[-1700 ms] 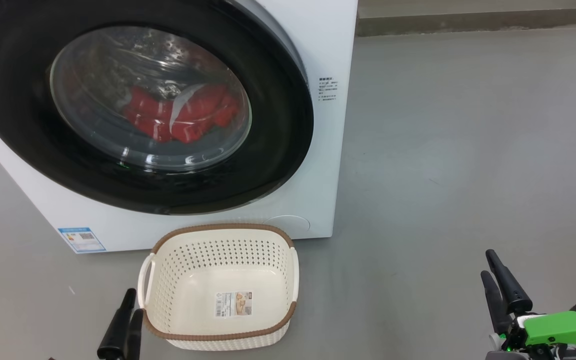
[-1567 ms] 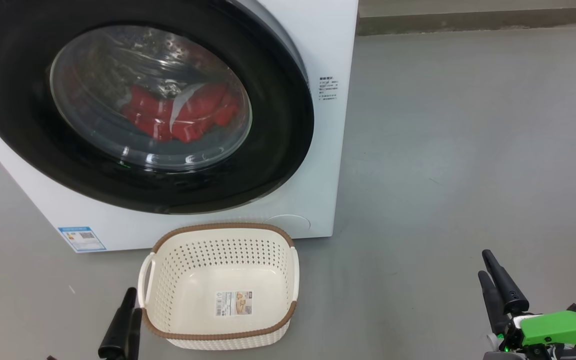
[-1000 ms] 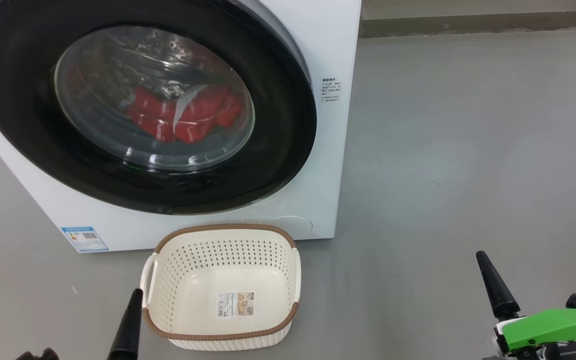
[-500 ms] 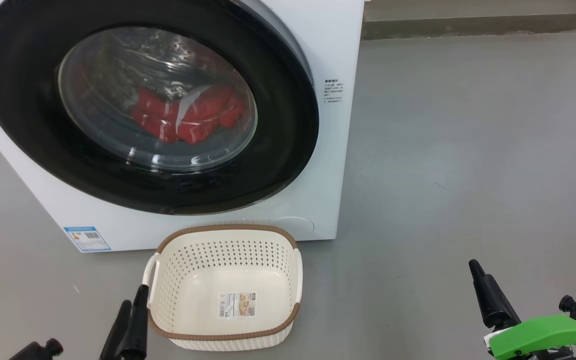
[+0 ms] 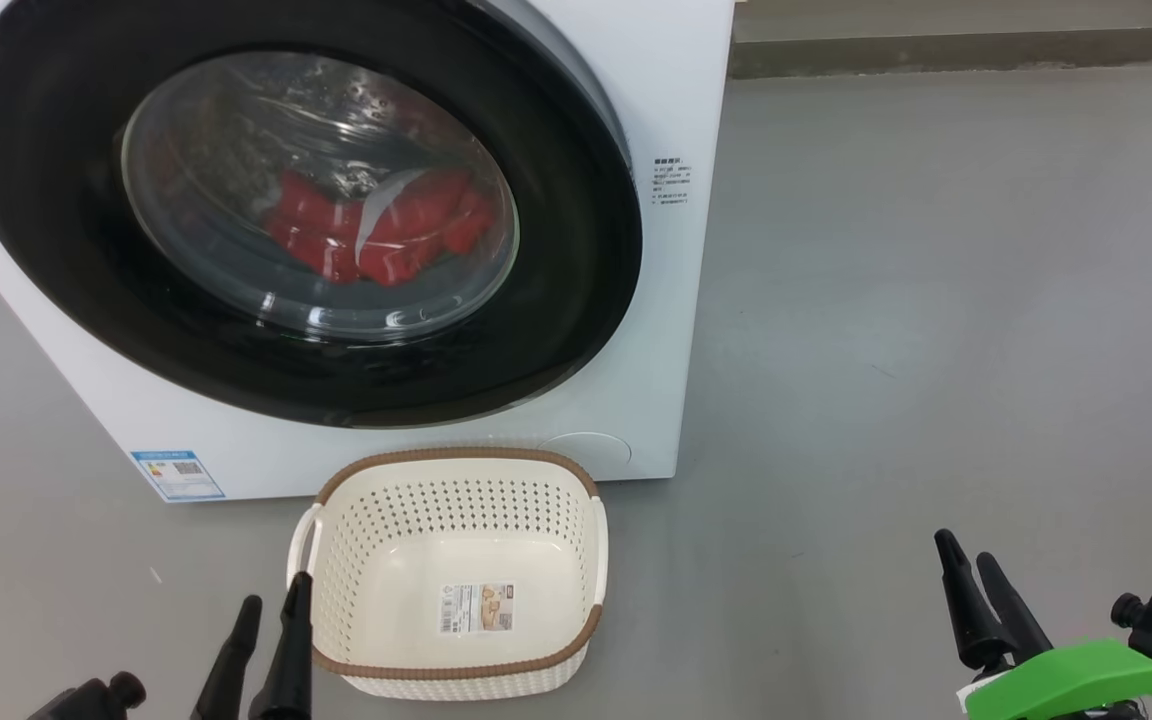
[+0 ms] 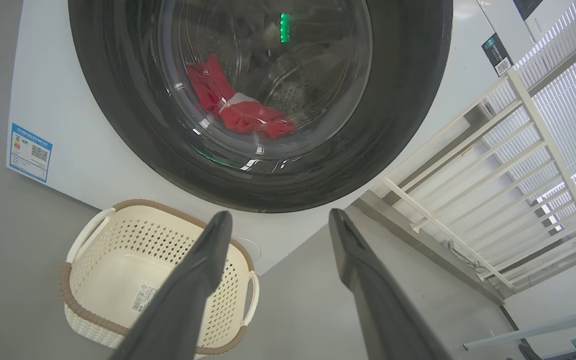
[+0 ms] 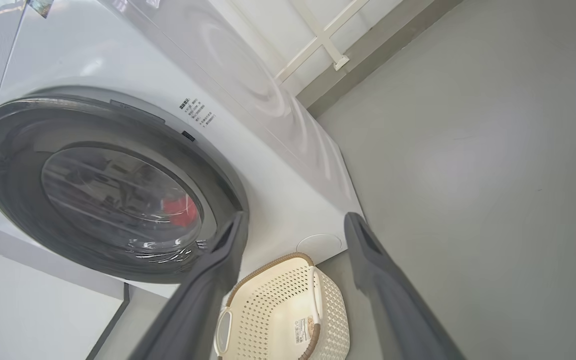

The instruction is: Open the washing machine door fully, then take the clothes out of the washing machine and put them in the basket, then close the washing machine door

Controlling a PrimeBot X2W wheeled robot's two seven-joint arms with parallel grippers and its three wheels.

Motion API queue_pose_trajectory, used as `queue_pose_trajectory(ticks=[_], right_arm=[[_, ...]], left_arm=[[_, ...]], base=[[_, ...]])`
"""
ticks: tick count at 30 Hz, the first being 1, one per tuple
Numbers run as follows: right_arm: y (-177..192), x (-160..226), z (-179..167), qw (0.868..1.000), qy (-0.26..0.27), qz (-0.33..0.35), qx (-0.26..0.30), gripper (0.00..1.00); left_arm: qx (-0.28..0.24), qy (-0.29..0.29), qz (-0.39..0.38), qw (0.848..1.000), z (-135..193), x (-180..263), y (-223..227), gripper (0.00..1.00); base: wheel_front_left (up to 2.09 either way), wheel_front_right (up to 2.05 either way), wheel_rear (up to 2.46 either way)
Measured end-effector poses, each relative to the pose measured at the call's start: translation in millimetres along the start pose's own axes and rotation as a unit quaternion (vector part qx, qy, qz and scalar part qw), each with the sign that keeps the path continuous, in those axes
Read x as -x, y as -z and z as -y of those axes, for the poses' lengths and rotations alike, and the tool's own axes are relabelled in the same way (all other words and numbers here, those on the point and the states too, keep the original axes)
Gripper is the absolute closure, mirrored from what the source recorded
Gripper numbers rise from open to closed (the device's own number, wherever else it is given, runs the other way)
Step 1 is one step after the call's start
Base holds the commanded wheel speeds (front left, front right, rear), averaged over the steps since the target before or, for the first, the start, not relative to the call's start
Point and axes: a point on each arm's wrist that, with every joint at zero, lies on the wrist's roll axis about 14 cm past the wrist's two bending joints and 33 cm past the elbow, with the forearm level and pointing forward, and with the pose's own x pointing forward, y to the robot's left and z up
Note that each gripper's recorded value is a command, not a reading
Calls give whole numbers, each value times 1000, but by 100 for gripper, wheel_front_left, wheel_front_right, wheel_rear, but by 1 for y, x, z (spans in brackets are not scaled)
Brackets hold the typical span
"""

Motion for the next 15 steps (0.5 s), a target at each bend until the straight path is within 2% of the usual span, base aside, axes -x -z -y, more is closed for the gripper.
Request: queue_pose_trajectory(ticks=[15], right_arm=[[0, 1, -3, 997, -10, 6, 82, 0]], left_arm=[[-96, 15, 7, 995, 5, 4, -1, 0]], base=[[0, 0, 0]])
